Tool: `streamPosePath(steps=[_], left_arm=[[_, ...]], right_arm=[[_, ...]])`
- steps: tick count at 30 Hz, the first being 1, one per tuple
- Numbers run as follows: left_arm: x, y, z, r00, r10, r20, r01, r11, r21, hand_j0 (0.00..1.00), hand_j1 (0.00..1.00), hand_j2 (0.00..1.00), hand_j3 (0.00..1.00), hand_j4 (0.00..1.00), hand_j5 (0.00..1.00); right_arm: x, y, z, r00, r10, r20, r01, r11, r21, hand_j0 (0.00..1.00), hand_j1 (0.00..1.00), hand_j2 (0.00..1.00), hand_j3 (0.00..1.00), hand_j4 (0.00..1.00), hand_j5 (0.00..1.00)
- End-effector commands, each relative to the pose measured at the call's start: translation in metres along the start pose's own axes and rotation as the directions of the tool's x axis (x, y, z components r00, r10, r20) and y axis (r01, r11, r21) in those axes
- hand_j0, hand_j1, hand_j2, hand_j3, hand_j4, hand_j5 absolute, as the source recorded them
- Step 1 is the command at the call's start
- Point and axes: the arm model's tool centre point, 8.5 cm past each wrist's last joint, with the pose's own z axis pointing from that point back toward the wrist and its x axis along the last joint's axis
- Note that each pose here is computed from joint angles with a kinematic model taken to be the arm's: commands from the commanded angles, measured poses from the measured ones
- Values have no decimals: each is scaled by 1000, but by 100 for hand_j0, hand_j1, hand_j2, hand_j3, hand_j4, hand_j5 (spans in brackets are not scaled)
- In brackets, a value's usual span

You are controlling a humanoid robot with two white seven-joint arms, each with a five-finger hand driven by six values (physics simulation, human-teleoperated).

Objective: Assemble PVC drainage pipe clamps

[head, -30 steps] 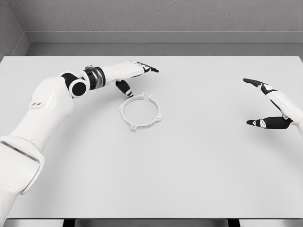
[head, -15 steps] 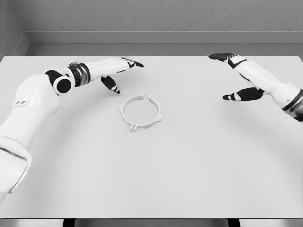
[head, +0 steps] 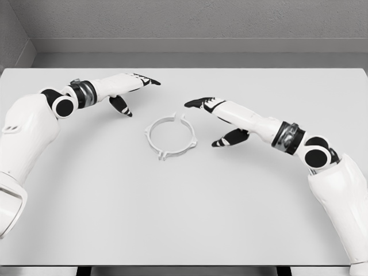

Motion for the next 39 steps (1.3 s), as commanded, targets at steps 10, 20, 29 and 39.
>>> streamPosePath(steps=[10,20,29,39], left_arm=[[-9,4,9,1000,5,-20,-5,1000,11,100,100,100,100,100,100],[-16,4,16,999,5,-35,-5,1000,11,100,100,100,100,100,100],[-18,3,17,999,4,-36,-4,1000,12,100,100,100,100,100,100],[-23,5,22,999,0,-48,0,1000,13,100,100,100,100,100,100]], right_arm=[[-7,18,-28,999,-52,-15,53,998,19,100,100,100,100,100,100],[-26,22,-27,994,-83,-70,85,996,34,100,100,100,100,100,100],[-22,21,-42,995,-80,-57,82,996,37,100,100,100,100,100,100],[-31,23,-41,992,-94,-86,98,994,47,100,100,100,100,100,100]])
